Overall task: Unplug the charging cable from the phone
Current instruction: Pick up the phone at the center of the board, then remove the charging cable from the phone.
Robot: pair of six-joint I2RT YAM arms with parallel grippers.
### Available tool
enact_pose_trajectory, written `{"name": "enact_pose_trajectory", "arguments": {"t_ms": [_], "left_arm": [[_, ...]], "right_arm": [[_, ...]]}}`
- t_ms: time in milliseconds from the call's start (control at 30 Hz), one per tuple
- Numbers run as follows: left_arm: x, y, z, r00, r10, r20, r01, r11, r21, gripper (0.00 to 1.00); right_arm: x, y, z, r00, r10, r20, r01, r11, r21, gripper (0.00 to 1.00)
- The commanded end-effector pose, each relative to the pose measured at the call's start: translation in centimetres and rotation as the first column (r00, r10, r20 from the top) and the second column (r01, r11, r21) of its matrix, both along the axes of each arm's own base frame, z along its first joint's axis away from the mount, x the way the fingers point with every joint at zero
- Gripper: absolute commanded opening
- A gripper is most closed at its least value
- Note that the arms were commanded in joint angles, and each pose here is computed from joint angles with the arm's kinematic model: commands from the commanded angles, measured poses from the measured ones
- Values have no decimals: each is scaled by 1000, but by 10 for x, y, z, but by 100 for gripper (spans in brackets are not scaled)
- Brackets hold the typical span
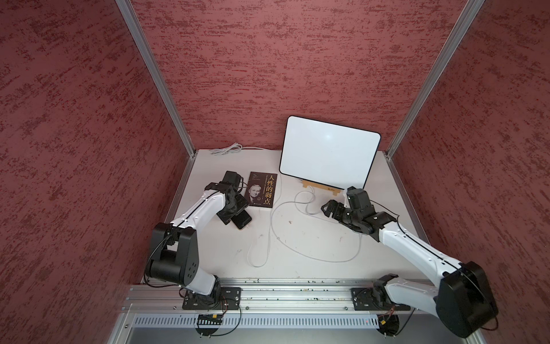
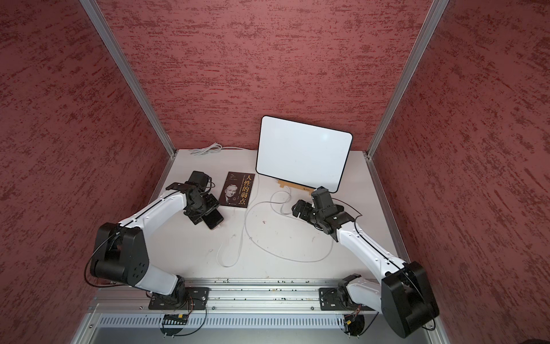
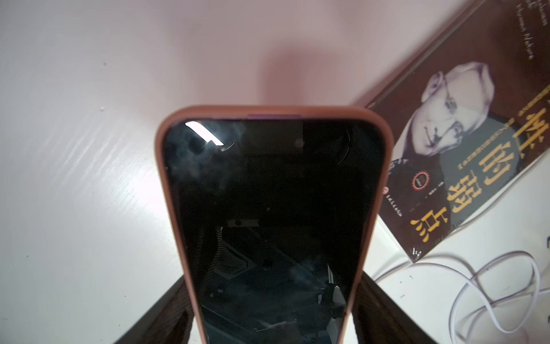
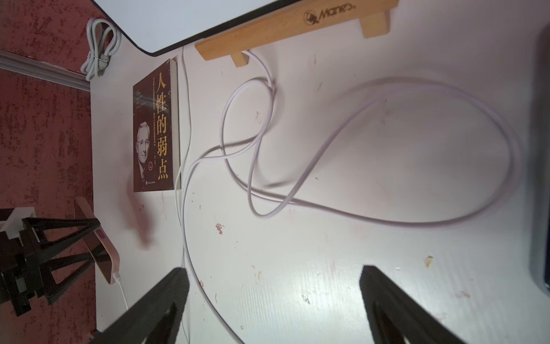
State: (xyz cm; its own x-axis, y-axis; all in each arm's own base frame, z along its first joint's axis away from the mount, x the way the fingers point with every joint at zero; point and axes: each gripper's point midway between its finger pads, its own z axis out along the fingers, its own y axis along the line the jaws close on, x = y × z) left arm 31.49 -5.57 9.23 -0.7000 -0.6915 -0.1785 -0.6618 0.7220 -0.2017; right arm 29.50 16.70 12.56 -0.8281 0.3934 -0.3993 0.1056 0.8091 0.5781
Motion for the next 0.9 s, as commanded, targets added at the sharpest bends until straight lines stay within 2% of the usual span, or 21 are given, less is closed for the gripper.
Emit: {"name": "enact_pose_trajectory", "arguments": {"t_ms": [0,200,433,600,867], "left_arm": [[9,-3,27,998,-17,61,17,1000,-2,64],[14,-10,48,993,-33,113,36,999,-25,64],[16,-20,68,984,-60,169,67,997,-37,64],[18,-24,79,979,-67,194,77,996,-46,64],[20,-30,91,970,-76,230,93,993,-67,64]], "right_arm": [[13,26,27,992,70,104,-73,997,27,95],[4,78,38,959,226,173,-239,969,58,93],[-12,154,51,875,410,257,-446,889,100,85],[-21,202,50,826,484,291,-540,827,157,78],[-32,251,51,771,546,328,-617,768,173,71]]}}
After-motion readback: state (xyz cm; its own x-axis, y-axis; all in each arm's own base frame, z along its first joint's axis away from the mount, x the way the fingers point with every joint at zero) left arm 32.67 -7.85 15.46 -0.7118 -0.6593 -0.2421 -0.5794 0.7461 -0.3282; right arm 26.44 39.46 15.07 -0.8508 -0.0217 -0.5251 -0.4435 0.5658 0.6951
